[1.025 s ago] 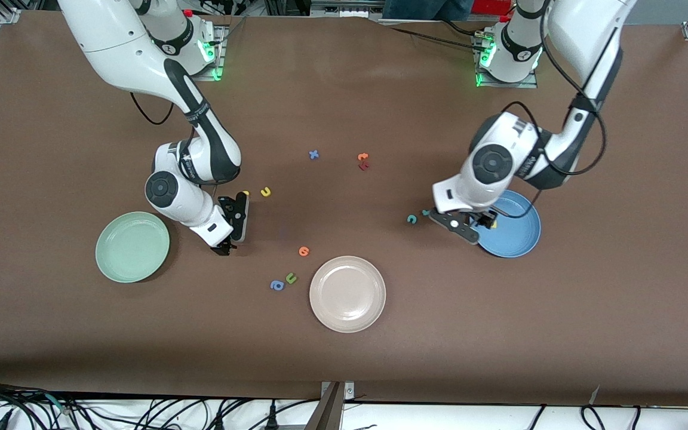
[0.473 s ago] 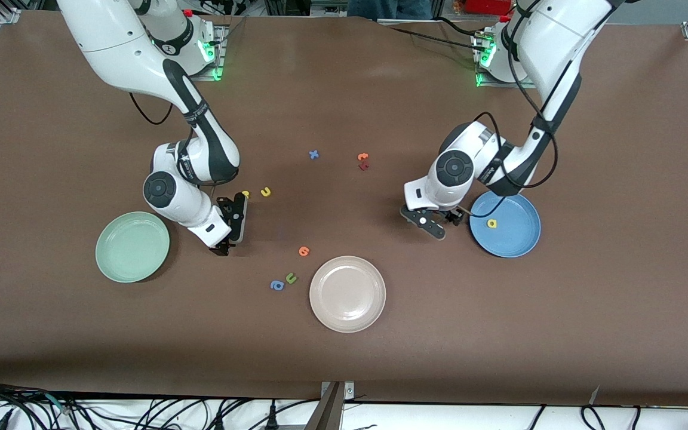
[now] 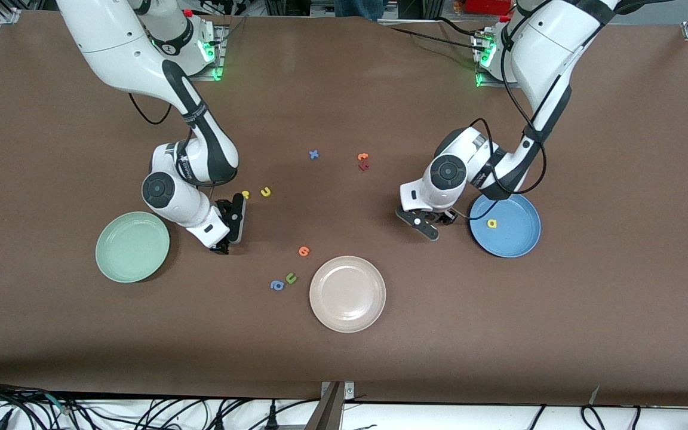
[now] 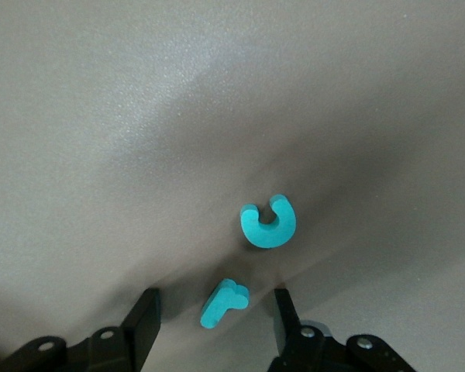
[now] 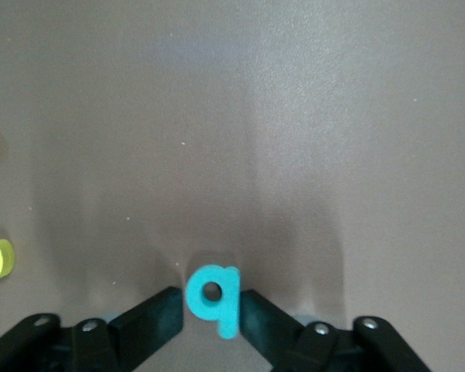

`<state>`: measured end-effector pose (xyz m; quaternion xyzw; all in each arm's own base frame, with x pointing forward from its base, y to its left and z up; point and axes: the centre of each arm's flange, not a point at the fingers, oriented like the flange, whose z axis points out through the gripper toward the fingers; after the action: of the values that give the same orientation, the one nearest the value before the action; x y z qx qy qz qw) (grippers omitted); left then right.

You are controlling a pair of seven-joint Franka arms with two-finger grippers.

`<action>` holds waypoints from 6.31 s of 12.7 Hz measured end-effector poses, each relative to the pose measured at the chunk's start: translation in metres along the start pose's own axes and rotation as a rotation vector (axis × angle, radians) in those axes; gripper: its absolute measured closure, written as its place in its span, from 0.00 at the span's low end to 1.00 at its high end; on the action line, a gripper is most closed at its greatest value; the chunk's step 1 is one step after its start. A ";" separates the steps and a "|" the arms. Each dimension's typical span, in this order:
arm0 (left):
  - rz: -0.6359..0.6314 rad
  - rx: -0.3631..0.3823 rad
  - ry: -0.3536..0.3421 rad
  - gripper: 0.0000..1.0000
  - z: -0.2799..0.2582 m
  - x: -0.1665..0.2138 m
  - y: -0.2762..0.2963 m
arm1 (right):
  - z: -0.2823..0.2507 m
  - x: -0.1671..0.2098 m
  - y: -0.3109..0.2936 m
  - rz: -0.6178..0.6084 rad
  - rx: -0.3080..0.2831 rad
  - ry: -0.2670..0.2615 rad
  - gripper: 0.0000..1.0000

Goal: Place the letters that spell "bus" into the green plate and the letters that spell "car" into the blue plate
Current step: 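Grasp the cyan r with the left gripper while the right gripper grasps q, then drop the r on the blue plate while the right gripper drops q on green, then grasp the cyan c with the left gripper while the right gripper reaches yellow 2, then place the c on the blue plate while the right gripper grasps the 2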

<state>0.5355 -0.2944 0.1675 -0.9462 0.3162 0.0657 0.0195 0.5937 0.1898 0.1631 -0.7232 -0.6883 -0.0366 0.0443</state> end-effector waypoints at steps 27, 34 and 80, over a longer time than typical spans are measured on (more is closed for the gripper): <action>-0.018 0.008 -0.008 0.22 -0.101 -0.036 -0.162 | -0.088 -0.234 0.026 0.587 -0.029 -0.154 0.67; -0.200 -0.083 0.047 0.00 -0.112 0.015 -0.020 | -0.063 -0.236 0.026 0.726 -0.075 -0.172 0.49; -0.262 -0.077 -0.153 0.01 -0.112 -0.054 -0.189 | -0.005 0.039 -0.106 1.493 -0.015 -0.206 0.52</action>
<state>0.6190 -0.1205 0.2853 -0.9717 0.1848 0.1463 0.0158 0.4900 0.2328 0.1735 -0.9976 -0.0158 0.0662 -0.0125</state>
